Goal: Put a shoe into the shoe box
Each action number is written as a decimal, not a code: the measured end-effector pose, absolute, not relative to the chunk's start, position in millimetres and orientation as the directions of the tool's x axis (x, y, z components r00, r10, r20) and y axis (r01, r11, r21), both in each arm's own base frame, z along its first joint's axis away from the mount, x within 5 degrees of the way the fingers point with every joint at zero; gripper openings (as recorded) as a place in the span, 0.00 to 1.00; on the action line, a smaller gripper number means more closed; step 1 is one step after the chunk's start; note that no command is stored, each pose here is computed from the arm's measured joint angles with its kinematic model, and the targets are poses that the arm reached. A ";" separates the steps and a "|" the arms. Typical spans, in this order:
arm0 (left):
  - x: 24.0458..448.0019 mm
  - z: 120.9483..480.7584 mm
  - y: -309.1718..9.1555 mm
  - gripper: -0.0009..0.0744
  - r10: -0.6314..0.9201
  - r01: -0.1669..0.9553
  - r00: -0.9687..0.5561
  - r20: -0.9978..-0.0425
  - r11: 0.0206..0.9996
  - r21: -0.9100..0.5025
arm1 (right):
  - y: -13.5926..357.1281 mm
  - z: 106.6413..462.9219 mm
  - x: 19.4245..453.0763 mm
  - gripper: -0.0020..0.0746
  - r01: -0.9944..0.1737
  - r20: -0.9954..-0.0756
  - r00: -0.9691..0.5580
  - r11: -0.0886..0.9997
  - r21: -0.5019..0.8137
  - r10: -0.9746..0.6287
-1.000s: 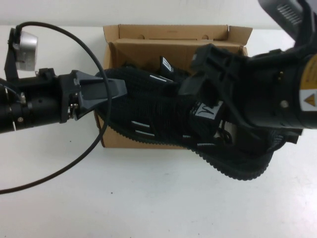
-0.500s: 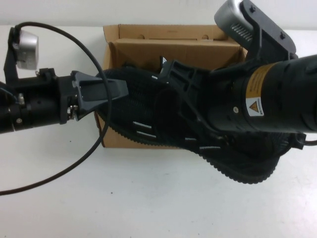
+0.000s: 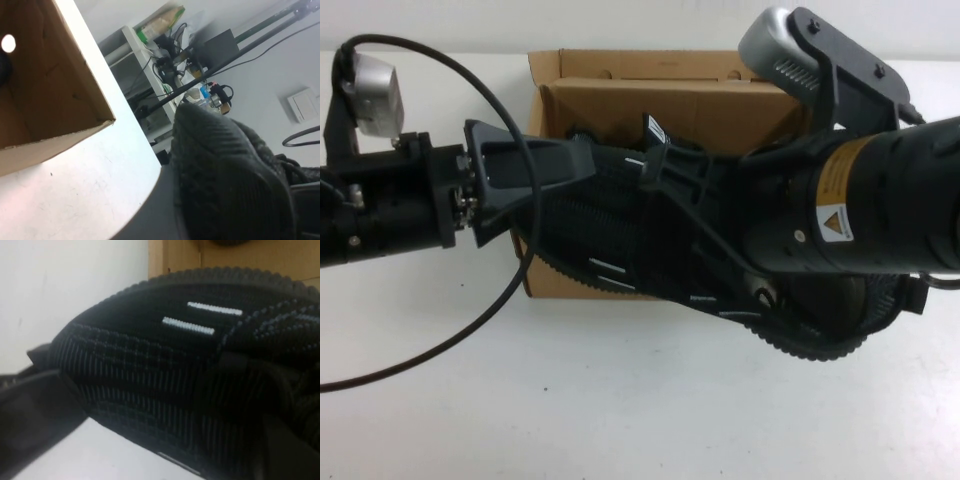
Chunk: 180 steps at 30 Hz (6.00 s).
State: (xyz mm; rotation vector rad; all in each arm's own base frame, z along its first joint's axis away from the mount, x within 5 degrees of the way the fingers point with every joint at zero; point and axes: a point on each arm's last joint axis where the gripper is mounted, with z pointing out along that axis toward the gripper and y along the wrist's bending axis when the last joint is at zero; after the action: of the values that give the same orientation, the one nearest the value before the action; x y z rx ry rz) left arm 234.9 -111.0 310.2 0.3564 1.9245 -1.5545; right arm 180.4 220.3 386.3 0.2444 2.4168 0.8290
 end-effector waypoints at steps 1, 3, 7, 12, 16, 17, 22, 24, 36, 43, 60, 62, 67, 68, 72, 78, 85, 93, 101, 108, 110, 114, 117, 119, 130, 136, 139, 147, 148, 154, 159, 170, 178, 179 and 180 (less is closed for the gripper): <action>235.1 310.2 -110.6 0.90 -0.176 0.570 -0.764 -0.621 0.268 -0.777 | 219.1 387.1 179.6 0.03 -0.022 -0.464 -0.822 0.797 0.604 0.329; 236.2 310.2 -108.1 0.90 -0.184 0.567 -0.762 -0.621 0.274 -0.777 | 215.2 389.5 177.7 0.03 -0.034 -0.480 -0.819 0.807 0.589 0.315; 242.7 309.8 -95.5 0.90 -0.231 0.548 -0.748 -0.622 0.314 -0.775 | 200.7 398.0 171.4 0.03 -0.037 -0.513 -0.801 0.830 0.556 0.308; 247.9 310.2 -81.0 0.90 -0.278 0.529 -0.733 -0.621 0.342 -0.777 | 181.7 410.7 166.3 0.02 -0.057 -0.589 -0.749 0.856 0.513 0.303; 248.5 310.3 -74.3 0.81 -0.276 0.545 -0.716 -0.642 0.353 -0.760 | 175.1 416.9 167.1 0.02 -0.080 -0.620 -0.723 0.853 0.515 0.306; 248.2 309.8 -72.6 0.70 -0.264 0.557 -0.708 -0.655 0.360 -0.748 | 174.8 417.5 168.8 0.02 -0.092 -0.619 -0.724 0.848 0.522 0.303; 250.5 312.2 -61.9 0.13 -0.219 0.603 -0.663 -0.716 0.413 -0.683 | 168.6 420.3 184.7 0.02 -0.122 -0.598 -0.731 0.799 0.589 0.329; 250.9 315.2 -58.2 0.06 -0.204 0.615 -0.646 -0.736 0.433 -0.660 | 162.3 419.9 194.9 0.02 -0.115 -0.586 -0.732 0.784 0.610 0.348; 207.8 348.7 -49.0 0.01 0.030 0.658 -0.439 -0.898 0.691 -0.298 | 164.7 392.8 270.8 0.02 -0.272 -0.517 -0.826 0.647 0.713 0.223; 182.1 362.3 -50.5 0.01 0.075 0.669 -0.406 -0.911 0.703 -0.240 | 180.0 379.2 323.6 0.02 -0.310 -0.518 -0.837 0.627 0.715 0.176; 179.8 360.3 -49.3 0.01 0.097 0.658 -0.426 -0.900 0.716 -0.234 | 211.6 288.2 392.0 0.02 -0.199 -0.349 -0.929 0.632 0.749 0.121; 180.3 360.3 -48.9 0.01 0.095 0.653 -0.426 -0.900 0.720 -0.233 | 213.0 280.9 394.6 0.02 -0.183 -0.330 -0.936 0.631 0.754 0.123; 181.5 360.7 -48.0 0.01 0.089 0.644 -0.421 -0.903 0.730 -0.228 | 216.1 269.2 398.2 0.02 -0.154 -0.290 -0.949 0.622 0.768 0.123; 181.6 360.7 -47.9 0.01 0.088 0.643 -0.421 -0.903 0.732 -0.228 | 216.6 265.6 399.0 0.02 -0.148 -0.282 -0.952 0.624 0.768 0.120; 181.9 360.8 -47.7 0.01 0.087 0.640 -0.419 -0.904 0.734 -0.226 | 217.0 251.6 404.5 0.02 -0.123 -0.255 -0.959 0.630 0.767 0.123; 182.0 360.8 -47.6 0.01 0.084 0.637 -0.421 -0.903 0.736 -0.229 | 217.6 237.6 407.2 0.02 -0.111 -0.235 -0.966 0.649 0.753 0.107; 182.2 360.9 -47.5 0.01 0.080 0.635 -0.423 -0.903 0.737 -0.232 | 216.6 235.5 404.7 0.15 -0.128 -0.232 -0.970 0.667 0.734 0.070; 182.2 360.9 -47.5 0.01 0.080 0.635 -0.423 -0.903 0.737 -0.232 | 208.2 255.5 399.5 0.59 -0.218 -0.335 -0.942 0.722 0.657 0.020; 182.2 360.9 -47.5 0.01 0.080 0.635 -0.423 -0.903 0.737 -0.232 | 198.9 278.2 394.9 0.61 -0.298 -0.446 -0.895 0.770 0.565 -0.019; 182.7 361.0 -47.1 0.01 0.078 0.631 -0.421 -0.904 0.741 -0.229 | 197.3 279.1 399.3 0.60 -0.302 -0.486 -0.874 0.784 0.542 -0.001; 182.7 361.0 -47.0 0.01 0.078 0.630 -0.420 -0.904 0.742 -0.229 | 196.4 278.9 400.4 0.56 -0.307 -0.499 -0.867 0.791 0.529 -0.003; 182.7 360.9 -47.0 0.01 0.082 0.632 -0.419 -0.904 0.742 -0.225 | 193.3 280.4 400.7 0.37 -0.329 -0.526 -0.850 0.812 0.482 -0.032; 183.0 359.4 -45.8 0.01 0.122 0.638 -0.403 -0.907 0.748 -0.183 | 186.4 294.2 397.1 0.14 -0.365 -0.574 -0.816 0.831 0.419 -0.069; 183.3 358.1 -44.5 0.01 0.157 0.641 -0.394 -0.906 0.753 -0.148 | 178.3 316.6 392.7 0.07 -0.402 -0.636 -0.765 0.847 0.348 -0.101; 190.2 412.4 -22.8 0.01 0.285 0.465 -0.290 -0.914 0.876 0.125 | 126.1 467.8 304.0 0.01 -0.464 -0.905 -0.392 0.885 0.041 -0.164; 189.8 436.0 -16.5 0.01 0.064 0.316 -0.263 -0.963 0.948 -0.024 | 98.0 519.5 240.9 0.01 -0.420 -0.963 -0.258 0.907 0.038 -0.079; 183.8 440.2 -20.6 0.01 -0.009 0.338 -0.220 -0.975 0.937 -0.085 | 82.2 527.9 206.6 0.01 -0.398 -0.982 -0.178 0.918 0.009 -0.068; 148.8 412.8 -41.2 0.01 -0.042 0.533 -0.112 -0.993 0.841 -0.095 | 54.5 474.2 141.5 0.01 -0.359 -0.990 -0.139 0.931 0.061 0.012; 144.3 407.8 -43.1 0.01 -0.041 0.550 -0.106 -0.994 0.830 -0.093 | 52.2 462.1 135.2 0.01 -0.357 -0.988 -0.151 0.932 0.065 0.011; 119.0 368.7 -48.8 0.01 -0.028 0.583 -0.130 -0.991 0.806 -0.099 | 41.5 382.2 110.4 0.01 -0.342 -0.969 -0.243 0.939 0.046 -0.042; 112.7 351.1 -50.3 0.01 -0.036 0.588 -0.170 -0.985 0.798 -0.130 | 34.8 320.4 97.8 0.01 -0.334 -0.966 -0.242 0.943 -0.006 -0.092; 111.2 348.2 -52.6 0.01 -0.042 0.610 -0.196 -0.980 0.777 -0.156 | 32.4 298.4 90.6 0.01 -0.339 -0.988 -0.138 0.940 -0.021 -0.072; 111.2 348.2 -52.6 0.01 -0.039 0.611 -0.194 -0.980 0.777 -0.152 | 32.3 299.0 90.1 0.01 -0.339 -0.989 -0.133 0.940 -0.021 -0.070; 111.2 348.2 -52.6 0.01 -0.039 0.611 -0.194 -0.980 0.777 -0.152 | 32.3 299.0 90.1 0.01 -0.339 -0.989 -0.133 0.940 -0.021 -0.070; 111.2 348.2 -52.6 0.01 -0.039 0.611 -0.194 -0.980 0.777 -0.152 | 32.3 299.0 90.1 0.01 -0.339 -0.989 -0.133 0.940 -0.021 -0.070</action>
State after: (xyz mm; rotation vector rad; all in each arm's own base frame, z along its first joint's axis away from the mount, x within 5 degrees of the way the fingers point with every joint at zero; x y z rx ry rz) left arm 111.2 -52.6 348.2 0.4566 1.6764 -0.6233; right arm 90.1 32.3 299.0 -0.3126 1.6972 0.2382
